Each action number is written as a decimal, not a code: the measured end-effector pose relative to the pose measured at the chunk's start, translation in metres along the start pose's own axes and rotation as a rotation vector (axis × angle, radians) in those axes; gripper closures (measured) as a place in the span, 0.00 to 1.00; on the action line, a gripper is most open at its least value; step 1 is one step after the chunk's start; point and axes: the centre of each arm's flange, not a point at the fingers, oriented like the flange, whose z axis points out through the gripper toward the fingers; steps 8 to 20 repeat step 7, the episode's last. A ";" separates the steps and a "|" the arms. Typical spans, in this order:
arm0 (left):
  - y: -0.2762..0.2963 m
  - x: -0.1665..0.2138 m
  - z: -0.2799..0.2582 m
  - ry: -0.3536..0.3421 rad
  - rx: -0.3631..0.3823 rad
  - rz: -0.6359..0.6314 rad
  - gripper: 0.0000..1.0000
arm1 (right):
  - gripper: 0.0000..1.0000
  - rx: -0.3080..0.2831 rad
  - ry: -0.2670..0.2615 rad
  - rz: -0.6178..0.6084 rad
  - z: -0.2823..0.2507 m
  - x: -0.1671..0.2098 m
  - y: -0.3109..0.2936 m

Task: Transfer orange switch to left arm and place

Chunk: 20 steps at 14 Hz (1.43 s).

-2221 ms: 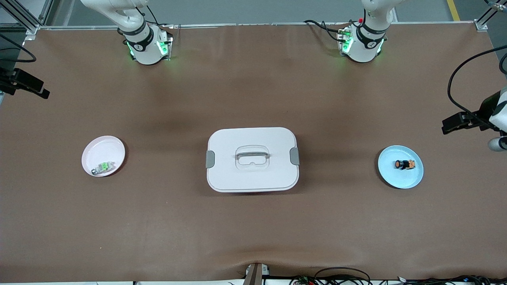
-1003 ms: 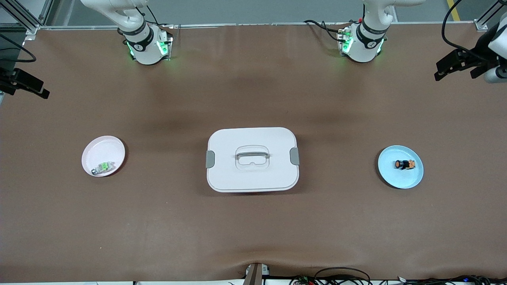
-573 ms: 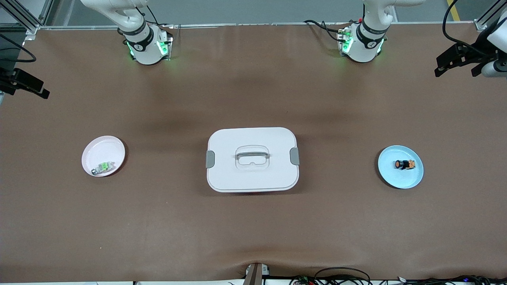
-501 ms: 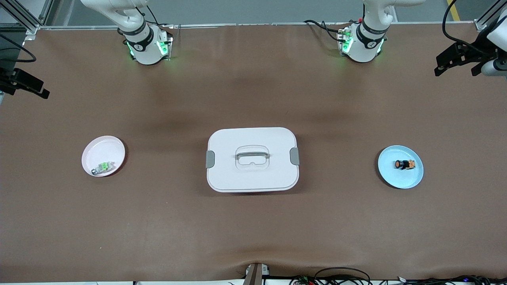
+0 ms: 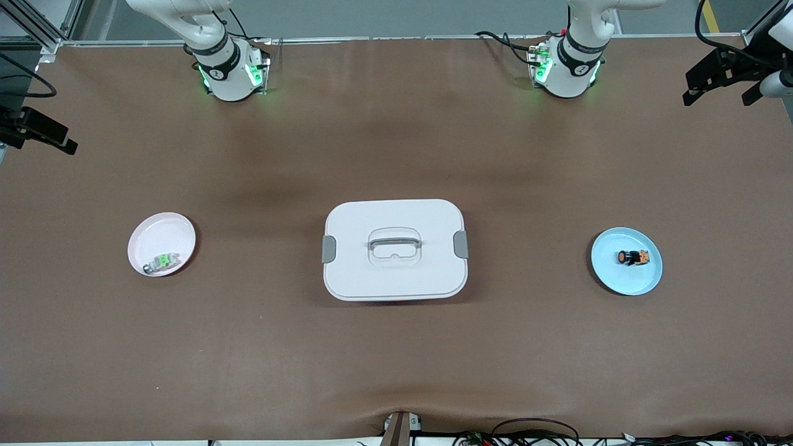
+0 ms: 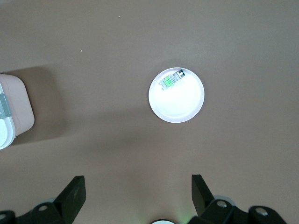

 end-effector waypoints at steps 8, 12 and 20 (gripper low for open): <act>-0.007 0.019 0.002 0.000 0.000 -0.016 0.00 | 0.00 0.000 0.000 0.000 0.000 0.000 0.000; -0.007 0.019 0.002 0.000 0.000 -0.016 0.00 | 0.00 0.000 0.000 0.000 0.000 0.000 0.000; -0.007 0.019 0.002 0.000 0.000 -0.016 0.00 | 0.00 0.000 0.000 0.000 0.000 0.000 0.000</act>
